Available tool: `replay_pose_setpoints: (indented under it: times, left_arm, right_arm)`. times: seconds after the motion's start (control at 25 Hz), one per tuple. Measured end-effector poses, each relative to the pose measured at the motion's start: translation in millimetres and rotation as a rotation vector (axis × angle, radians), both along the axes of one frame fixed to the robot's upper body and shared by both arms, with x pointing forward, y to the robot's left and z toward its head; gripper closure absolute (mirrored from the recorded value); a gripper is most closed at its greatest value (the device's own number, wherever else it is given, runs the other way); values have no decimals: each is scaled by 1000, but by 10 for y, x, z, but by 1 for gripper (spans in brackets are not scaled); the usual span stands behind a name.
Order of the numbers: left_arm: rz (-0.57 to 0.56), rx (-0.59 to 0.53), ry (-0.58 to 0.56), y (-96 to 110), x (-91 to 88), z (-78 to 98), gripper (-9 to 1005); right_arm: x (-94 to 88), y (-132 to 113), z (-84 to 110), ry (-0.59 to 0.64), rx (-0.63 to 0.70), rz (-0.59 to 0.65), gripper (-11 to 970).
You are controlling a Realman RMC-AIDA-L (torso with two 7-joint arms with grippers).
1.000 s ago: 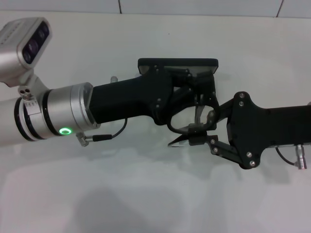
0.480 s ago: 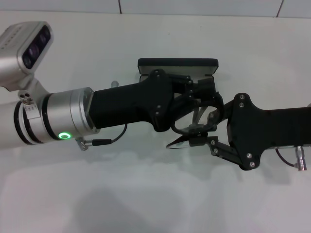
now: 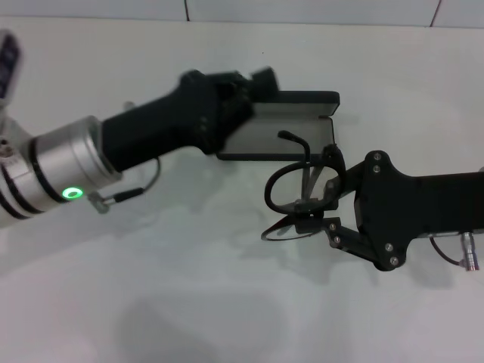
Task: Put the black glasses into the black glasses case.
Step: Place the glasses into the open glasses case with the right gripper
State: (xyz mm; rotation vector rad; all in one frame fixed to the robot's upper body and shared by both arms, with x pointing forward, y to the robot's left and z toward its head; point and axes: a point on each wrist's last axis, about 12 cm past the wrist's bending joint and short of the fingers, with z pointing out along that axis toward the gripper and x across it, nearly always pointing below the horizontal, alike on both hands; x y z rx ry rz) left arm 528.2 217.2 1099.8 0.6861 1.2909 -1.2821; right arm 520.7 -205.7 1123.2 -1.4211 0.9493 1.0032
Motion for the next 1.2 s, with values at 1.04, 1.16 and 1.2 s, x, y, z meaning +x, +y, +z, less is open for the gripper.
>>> replay_pose_setpoints:
  times: [1.04,1.16,1.2]
  left_arm:
    - [343,-24,16,600,-329,-277,941]
    - [360,-20,24,651,-394,-311,941]
    - [369,-18,26,675,-421,-325,941]
  right_arm:
    - [998,781,1075,338,-1104,-60,863]
    - [1009,906,1013,298,-1174,-78,863]
    - [1014,941,994,284,-1186,-85,862]
